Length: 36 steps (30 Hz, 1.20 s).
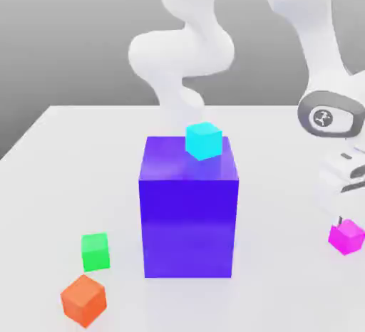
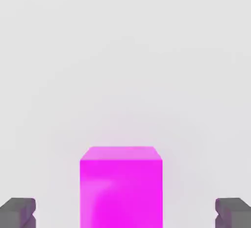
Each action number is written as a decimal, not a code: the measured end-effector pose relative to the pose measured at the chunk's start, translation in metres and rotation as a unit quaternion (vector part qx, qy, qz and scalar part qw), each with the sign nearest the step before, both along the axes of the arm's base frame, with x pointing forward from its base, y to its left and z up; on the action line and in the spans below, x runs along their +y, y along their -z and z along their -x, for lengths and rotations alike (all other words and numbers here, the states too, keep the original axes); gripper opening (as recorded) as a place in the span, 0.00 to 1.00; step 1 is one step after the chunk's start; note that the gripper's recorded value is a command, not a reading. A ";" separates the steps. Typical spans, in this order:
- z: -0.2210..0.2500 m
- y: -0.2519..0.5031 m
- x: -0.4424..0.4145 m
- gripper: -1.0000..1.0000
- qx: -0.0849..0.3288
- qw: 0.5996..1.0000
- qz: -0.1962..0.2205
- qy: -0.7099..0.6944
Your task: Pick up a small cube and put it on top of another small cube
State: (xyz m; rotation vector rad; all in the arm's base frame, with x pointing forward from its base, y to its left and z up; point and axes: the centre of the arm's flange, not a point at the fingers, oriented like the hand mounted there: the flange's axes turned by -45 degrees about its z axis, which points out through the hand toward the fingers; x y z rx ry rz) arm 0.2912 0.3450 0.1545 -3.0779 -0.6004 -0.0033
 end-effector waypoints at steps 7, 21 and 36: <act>0.001 0.021 -0.001 0.00 0.000 1.000 0.000 -0.001; -0.099 -0.050 -0.100 0.00 -0.020 0.994 0.009 0.112; -0.068 -0.092 -0.515 0.00 -0.010 0.814 0.013 0.581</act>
